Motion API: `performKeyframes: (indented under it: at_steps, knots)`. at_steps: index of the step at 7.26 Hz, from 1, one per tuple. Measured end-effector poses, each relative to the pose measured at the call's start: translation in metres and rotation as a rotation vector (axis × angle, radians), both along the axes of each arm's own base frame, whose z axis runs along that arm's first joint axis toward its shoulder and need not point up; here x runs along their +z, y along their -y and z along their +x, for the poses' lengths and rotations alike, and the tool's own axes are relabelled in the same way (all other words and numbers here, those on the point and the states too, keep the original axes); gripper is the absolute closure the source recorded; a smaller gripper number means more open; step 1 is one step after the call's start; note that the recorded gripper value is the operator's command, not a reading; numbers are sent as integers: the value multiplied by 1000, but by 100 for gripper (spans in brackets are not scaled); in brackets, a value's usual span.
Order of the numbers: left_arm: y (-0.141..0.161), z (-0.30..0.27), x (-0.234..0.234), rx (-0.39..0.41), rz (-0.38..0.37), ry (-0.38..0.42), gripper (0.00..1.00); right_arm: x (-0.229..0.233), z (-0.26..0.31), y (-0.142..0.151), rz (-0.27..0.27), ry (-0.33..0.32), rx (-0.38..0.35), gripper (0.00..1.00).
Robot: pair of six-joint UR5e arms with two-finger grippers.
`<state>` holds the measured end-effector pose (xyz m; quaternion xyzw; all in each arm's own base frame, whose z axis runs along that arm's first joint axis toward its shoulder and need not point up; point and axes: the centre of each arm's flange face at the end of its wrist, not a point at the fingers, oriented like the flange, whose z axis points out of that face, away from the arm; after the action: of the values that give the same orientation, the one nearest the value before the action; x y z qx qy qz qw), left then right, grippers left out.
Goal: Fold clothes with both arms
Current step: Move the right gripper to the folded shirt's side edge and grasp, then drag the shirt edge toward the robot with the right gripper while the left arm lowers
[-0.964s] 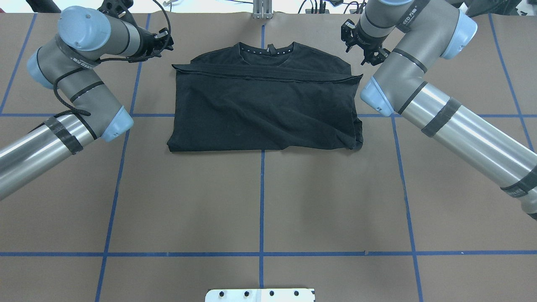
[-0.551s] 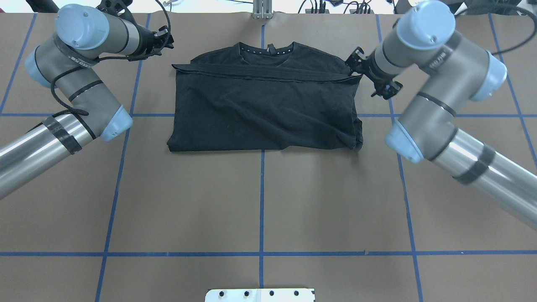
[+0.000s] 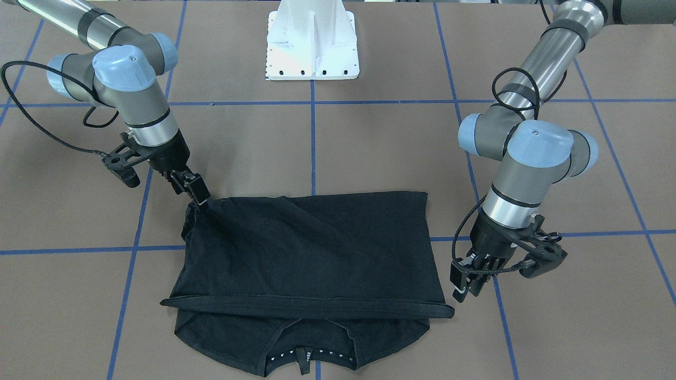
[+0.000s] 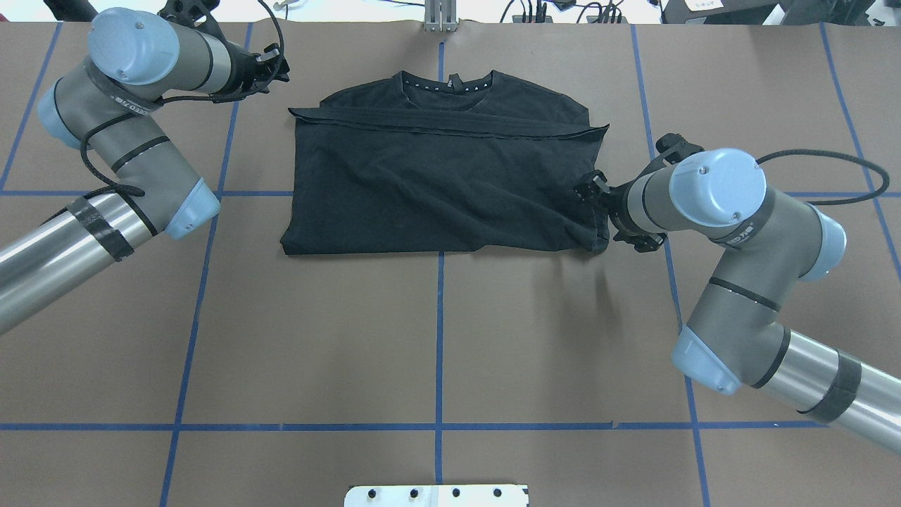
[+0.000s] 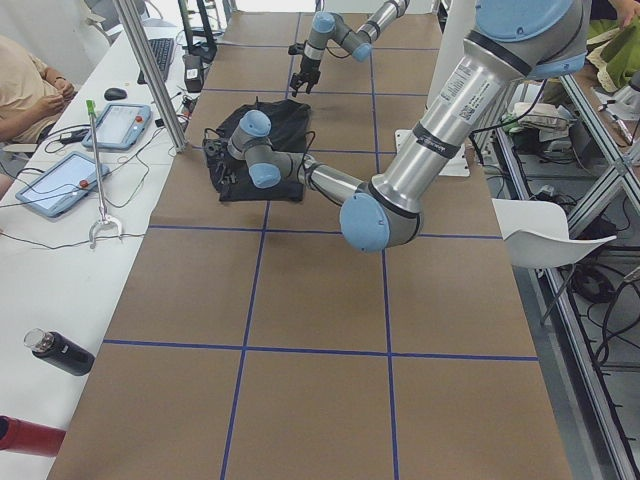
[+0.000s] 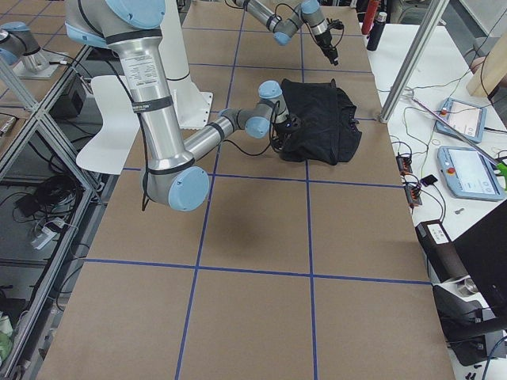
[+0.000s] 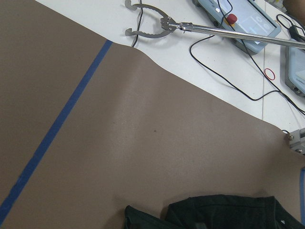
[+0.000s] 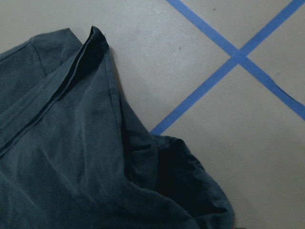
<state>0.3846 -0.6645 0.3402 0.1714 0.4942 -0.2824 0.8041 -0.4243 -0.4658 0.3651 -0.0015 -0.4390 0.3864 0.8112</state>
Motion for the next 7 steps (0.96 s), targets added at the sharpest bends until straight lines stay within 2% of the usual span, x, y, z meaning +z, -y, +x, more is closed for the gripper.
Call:
performKeyframes:
  at_steps: [2, 3, 4, 7]
  knots:
    - [0, 0, 0, 0, 1, 0, 53, 19, -16, -1, -2, -6, -3, 11]
    - [0, 0, 0, 1, 1, 0, 52, 26, -23, -1, -5, -12, -9, 40]
    - [0, 0, 0, 2, 2, 1, 53, 30, -29, -2, -7, -15, -14, 99]
    - [0, 0, 1, 2, 2, 2, 53, 29, -31, -2, -3, -12, -16, 100]
